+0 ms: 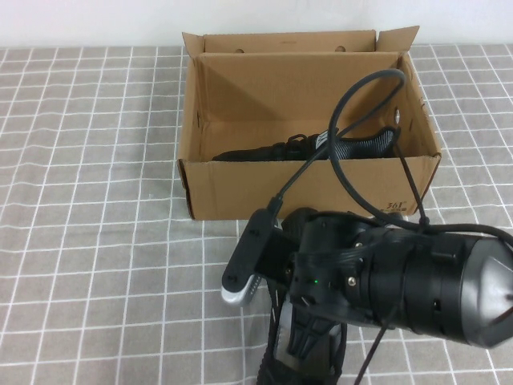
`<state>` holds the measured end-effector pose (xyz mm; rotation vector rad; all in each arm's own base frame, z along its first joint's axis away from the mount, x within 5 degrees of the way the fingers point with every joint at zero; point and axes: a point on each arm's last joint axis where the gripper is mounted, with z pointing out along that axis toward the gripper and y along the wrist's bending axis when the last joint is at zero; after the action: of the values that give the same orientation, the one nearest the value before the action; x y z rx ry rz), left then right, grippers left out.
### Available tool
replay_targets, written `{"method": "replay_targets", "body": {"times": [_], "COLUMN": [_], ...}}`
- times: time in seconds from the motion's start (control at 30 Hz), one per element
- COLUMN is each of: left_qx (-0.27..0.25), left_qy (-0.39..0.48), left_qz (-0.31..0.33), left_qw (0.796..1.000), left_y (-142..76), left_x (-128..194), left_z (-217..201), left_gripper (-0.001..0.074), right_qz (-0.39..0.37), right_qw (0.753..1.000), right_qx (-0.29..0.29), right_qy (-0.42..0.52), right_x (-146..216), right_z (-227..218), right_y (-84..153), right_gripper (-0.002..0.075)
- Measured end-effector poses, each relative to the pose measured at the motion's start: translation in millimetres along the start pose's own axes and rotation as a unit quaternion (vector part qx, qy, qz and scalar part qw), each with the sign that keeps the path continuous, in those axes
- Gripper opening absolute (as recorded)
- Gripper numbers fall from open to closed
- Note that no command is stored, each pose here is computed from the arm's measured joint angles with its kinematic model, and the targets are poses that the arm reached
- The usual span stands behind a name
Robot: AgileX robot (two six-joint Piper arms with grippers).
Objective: Put shoes into padded shoe box
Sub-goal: Pick up the shoe from the table, then place the shoe in the shoe box
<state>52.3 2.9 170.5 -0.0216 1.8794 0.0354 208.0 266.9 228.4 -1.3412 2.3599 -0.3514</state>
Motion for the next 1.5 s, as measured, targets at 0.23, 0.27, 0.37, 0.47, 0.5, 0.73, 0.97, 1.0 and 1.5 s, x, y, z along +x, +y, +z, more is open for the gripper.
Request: {"method": "replay_targets", "body": {"times": [0.23,0.27,0.37,0.47,0.5,0.73,0.97,1.0,1.5], "left_qx": [0.000,0.000,0.000,0.000,0.000,0.000,0.000,0.000,0.000], "left_qy": [-0.001,-0.001,-0.001,-0.001,-0.001,-0.001,-0.001,-0.001,-0.001], "left_qz": [0.000,0.000,0.000,0.000,0.000,0.000,0.000,0.000,0.000], "left_qw": [1.000,1.000,1.000,1.000,1.000,1.000,1.000,1.000,1.000], "left_y": [0,0,0,0,0,0,0,0,0], "left_x": [0,0,0,0,0,0,0,0,0], "left_z": [0,0,0,0,0,0,0,0,0], "left_gripper": [-0.0004,-0.0004,-0.0004,-0.0004,-0.0004,-0.0004,-0.0004,-0.0004,-0.0004], "right_qz": [0.009,0.012,0.020,0.028,0.031,0.054,0.078,0.083,0.124], "right_qw": [1.000,1.000,1.000,0.999,0.999,0.998,0.995,0.995,0.980], "right_qx": [-0.003,-0.004,-0.007,-0.012,-0.013,-0.020,-0.034,-0.036,-0.003], "right_qy": [-0.001,0.001,0.011,0.016,0.012,-0.022,-0.047,-0.048,-0.155], "right_x": [3,4,8,13,13,21,29,29,-2], "right_z": [-8,-10,-16,-21,-25,-52,-75,-79,-163], "right_y": [-3,-3,-5,-6,-8,-17,-24,-26,-71], "right_gripper": [0.0085,0.0081,0.0076,0.0074,0.0074,0.0071,0.0071,0.0071,0.0069]}}
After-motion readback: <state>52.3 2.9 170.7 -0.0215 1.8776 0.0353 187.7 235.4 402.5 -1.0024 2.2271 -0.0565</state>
